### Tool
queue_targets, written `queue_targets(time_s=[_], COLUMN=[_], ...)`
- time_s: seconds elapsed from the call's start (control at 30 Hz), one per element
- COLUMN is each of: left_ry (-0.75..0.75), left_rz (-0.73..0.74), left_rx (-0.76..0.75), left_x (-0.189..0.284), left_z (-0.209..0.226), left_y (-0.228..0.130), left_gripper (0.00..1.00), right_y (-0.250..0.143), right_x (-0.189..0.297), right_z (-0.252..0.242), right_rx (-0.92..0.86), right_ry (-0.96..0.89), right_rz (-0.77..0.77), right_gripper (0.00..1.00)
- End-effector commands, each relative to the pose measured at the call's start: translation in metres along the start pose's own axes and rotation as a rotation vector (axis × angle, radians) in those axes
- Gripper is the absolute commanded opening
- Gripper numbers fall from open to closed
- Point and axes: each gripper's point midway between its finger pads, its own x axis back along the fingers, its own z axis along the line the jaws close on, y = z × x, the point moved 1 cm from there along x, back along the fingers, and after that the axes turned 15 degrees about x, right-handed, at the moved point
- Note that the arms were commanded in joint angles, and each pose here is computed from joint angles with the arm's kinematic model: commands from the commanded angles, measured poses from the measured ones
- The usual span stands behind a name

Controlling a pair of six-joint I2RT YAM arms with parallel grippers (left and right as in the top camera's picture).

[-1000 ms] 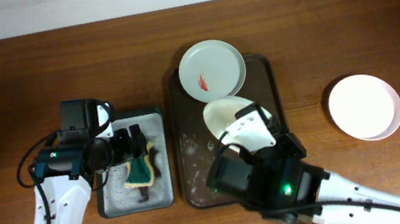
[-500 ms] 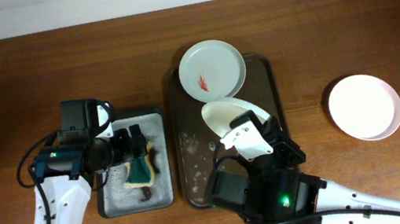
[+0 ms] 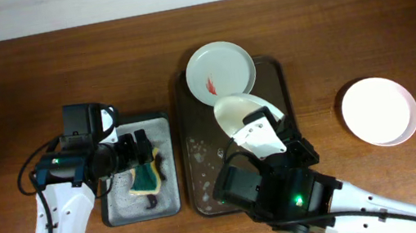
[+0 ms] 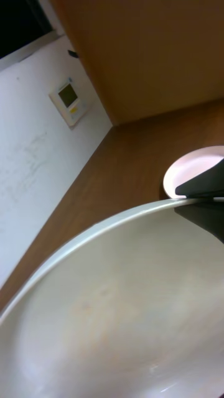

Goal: Clean dirty plates on tray and stack at the side
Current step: 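Tilt the plate upright and lift it off the tray with the right gripper, then place the plate onto the first plate beside the tray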

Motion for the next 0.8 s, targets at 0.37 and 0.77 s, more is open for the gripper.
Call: queue_targets(time_s=[0.37, 0.77], left_ry=[-0.015, -0.015], left_rz=[-0.008, -0.008], left_rx=[-0.009, -0.009], left_x=[0.004, 0.004], left_z=[-0.002, -0.002], left_y=[0.001, 0.001], left_gripper=[1.00, 1.00], right_y=[-0.010, 0.000], right_x=[-0.005, -0.009], right_z=[0.004, 0.019], right_rx=[-0.012, -0.158], right_ry=[0.045, 0.138], right_rz=[0.062, 0.061], right_gripper=[0.04, 0.04])
